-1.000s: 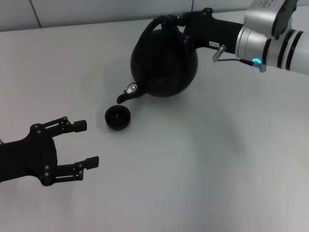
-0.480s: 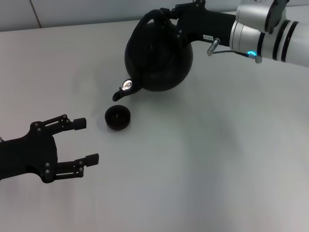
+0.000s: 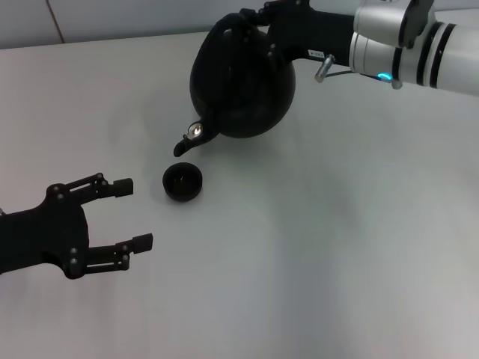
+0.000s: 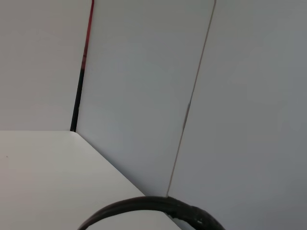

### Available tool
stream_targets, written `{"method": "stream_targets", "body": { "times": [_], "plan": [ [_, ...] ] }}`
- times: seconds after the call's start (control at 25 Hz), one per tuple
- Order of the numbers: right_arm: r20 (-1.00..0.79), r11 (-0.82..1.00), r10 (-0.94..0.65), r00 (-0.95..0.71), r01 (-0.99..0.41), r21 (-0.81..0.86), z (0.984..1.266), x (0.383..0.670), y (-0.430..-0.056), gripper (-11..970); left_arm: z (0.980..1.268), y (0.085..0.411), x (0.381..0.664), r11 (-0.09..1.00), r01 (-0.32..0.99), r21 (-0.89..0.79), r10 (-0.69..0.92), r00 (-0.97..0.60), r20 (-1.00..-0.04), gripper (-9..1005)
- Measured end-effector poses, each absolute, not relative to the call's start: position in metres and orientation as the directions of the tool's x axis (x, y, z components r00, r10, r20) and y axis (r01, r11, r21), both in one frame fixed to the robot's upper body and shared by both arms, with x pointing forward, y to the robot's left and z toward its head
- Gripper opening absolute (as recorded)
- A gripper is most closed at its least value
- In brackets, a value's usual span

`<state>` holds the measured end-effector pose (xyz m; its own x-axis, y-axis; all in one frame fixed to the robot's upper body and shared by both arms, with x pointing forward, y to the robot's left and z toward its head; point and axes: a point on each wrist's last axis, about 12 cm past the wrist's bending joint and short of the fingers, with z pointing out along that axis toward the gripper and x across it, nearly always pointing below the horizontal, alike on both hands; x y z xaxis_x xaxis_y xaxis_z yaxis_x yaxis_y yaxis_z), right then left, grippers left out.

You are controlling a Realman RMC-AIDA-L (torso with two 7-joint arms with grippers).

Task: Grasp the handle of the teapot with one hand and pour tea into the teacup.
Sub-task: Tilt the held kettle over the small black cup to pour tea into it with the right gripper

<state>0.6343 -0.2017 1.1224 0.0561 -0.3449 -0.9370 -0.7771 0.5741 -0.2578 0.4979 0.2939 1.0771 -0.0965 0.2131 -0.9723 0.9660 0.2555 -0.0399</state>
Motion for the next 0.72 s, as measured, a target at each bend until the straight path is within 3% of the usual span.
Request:
{"method": "stream_targets", "body": {
  "times": [0.72],
  "plan": [
    [-0.910, 0.510, -0.397, 0.116, -0.797, -0.324, 1.1298, 0.6340, -0.1920, 172, 1.0776, 0.2964, 0.5003, 0.277, 0.960, -0.024, 0.216, -0.087, -0.973, 848]
  ]
}}
